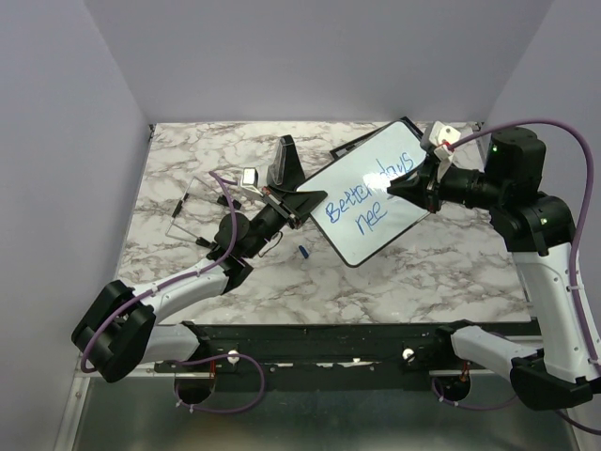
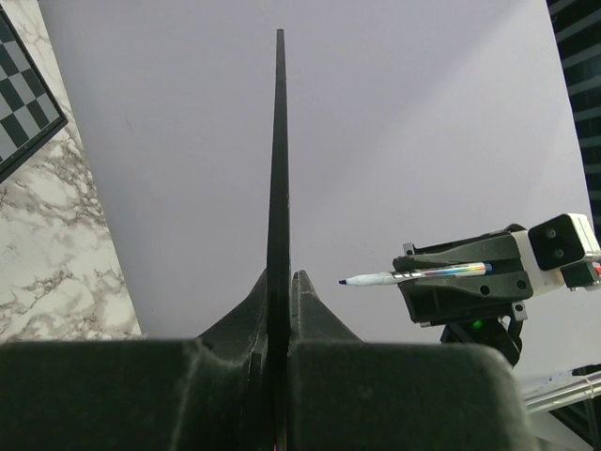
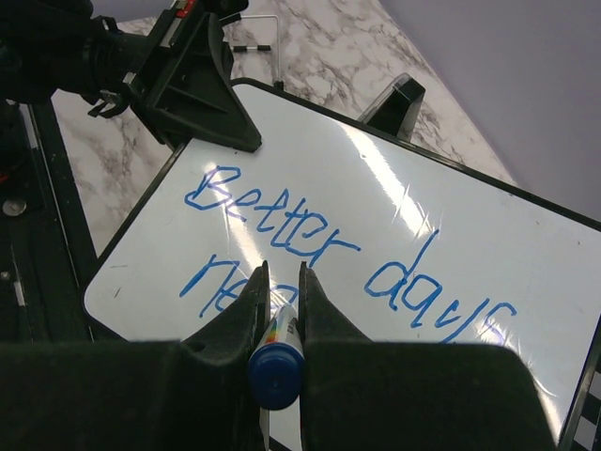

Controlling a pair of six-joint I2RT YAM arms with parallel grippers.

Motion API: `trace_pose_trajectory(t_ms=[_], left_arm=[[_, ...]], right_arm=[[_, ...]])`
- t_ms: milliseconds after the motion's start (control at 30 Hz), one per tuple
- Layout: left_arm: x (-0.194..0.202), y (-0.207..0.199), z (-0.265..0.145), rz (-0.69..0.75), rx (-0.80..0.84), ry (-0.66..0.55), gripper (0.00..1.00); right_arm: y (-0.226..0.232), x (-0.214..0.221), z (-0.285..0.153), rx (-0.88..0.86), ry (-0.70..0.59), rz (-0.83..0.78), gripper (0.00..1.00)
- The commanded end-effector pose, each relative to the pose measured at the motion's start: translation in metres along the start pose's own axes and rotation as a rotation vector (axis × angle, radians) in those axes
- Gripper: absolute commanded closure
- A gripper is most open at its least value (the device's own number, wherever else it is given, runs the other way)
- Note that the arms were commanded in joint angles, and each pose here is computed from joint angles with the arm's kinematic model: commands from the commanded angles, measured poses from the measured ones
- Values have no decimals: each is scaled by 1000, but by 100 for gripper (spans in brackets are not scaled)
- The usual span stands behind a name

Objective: Write a sentence on the whiteboard

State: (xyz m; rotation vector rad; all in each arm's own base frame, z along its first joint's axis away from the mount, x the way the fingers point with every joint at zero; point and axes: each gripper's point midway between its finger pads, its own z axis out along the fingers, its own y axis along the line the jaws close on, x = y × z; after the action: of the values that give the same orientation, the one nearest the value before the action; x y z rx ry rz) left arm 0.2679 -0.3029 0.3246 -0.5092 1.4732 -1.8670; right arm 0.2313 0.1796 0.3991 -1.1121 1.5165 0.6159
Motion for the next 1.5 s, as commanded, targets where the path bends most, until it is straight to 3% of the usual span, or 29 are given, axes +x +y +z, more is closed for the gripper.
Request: trace_pose_trajectory(t_ms=[0,1467], left_arm=[[-5,-61,-9,-23,212,-9,100],[-6,-67,-3,-15,234,4,100]], right_arm=[[1,7,-1,-14,13,-3,100],[11,42,17,-106,90,92,100]])
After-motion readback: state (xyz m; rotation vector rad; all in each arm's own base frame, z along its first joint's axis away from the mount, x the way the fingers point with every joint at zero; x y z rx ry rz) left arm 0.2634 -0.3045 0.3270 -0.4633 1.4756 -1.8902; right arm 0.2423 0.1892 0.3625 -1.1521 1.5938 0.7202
